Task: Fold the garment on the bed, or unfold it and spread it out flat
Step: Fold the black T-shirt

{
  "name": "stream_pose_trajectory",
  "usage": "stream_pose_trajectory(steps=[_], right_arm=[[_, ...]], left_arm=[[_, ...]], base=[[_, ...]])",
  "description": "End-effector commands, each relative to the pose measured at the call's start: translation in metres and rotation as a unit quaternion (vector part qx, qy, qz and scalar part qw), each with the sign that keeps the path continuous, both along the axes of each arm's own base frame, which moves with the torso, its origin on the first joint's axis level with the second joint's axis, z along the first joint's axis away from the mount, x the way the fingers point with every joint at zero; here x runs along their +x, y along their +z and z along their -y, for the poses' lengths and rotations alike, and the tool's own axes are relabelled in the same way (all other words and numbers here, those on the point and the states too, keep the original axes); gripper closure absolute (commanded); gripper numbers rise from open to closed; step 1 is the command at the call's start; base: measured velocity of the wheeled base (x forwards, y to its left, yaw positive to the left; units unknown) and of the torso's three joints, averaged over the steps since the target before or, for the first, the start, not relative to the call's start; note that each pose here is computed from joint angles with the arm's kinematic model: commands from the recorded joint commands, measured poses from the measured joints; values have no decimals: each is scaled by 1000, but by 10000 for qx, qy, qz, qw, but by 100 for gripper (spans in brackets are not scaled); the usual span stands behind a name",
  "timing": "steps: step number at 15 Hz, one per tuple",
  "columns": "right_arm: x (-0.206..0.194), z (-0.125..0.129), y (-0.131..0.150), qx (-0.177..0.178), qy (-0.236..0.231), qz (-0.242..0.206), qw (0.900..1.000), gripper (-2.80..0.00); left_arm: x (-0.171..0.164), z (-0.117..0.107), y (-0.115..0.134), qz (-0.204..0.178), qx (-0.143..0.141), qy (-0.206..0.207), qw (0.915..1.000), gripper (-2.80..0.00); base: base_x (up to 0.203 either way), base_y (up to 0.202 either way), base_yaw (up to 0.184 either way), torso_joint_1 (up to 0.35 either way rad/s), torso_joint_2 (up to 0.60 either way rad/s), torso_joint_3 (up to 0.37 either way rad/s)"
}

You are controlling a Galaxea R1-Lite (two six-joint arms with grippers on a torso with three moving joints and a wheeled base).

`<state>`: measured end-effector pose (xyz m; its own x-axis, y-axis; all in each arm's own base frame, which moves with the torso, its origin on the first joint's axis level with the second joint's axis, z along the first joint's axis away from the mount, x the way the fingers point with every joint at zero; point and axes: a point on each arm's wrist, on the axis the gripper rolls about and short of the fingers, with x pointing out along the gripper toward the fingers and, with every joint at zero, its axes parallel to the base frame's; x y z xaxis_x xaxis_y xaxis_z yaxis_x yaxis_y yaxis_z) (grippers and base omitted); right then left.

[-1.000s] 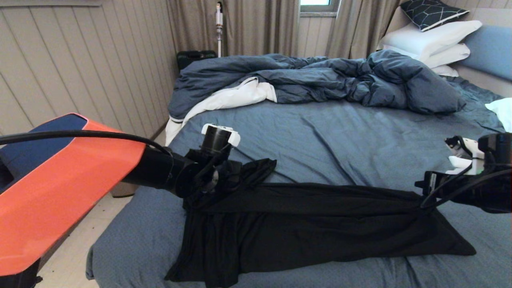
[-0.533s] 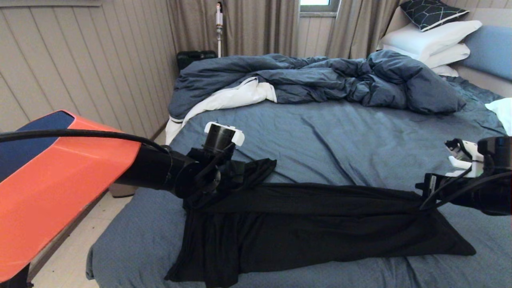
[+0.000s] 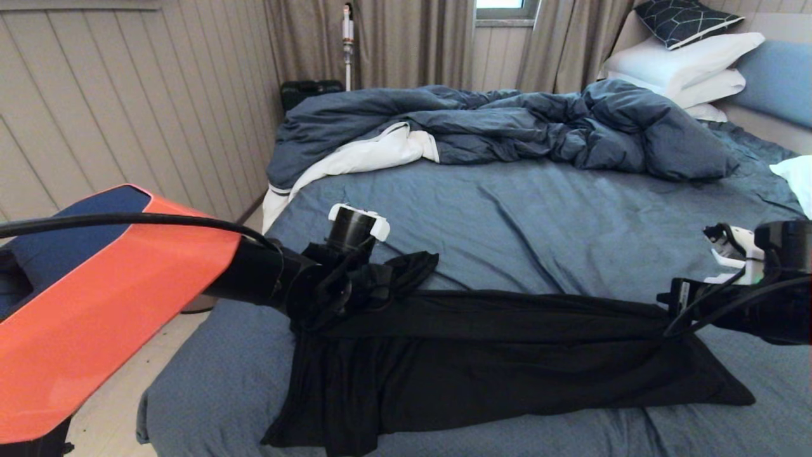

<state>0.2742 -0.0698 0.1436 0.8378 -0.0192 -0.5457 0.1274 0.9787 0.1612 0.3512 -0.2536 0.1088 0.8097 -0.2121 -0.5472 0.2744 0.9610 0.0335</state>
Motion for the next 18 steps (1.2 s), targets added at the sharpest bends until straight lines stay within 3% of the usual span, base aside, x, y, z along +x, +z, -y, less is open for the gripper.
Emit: stream_pose_trajectory(steps=[1, 2, 6, 12, 15, 18], right_arm=[[1, 0, -1, 6, 5, 0, 10000, 0], [1, 0, -1, 7, 5, -2, 10000, 0], [2, 1, -2, 13, 5, -25, 10000, 0], [2, 0, -5, 21, 6, -73, 10000, 0], [2, 0, -4, 29, 2, -61, 10000, 0], [2, 1, -4, 19, -3, -47, 10000, 0]], left_arm=[[3, 0, -8, -67, 52, 28, 10000, -280], [3, 0, -11, -93, 71, 28, 9999, 0], [3, 1, -9, -13, 28, 36, 10000, 0], [-9, 0, 34, 498, -260, 5, 9984, 0], [-24, 2, 45, 701, -158, 302, 9970, 0], [-50, -10, 52, 685, -93, 306, 9971, 0]], base=[[0, 0, 0, 0, 0, 0], [0, 0, 0, 0, 0, 0], [0, 0, 0, 0, 0, 0], [0, 0, 0, 0, 0, 0], [0, 0, 0, 0, 0, 0], [0, 0, 0, 0, 0, 0]])
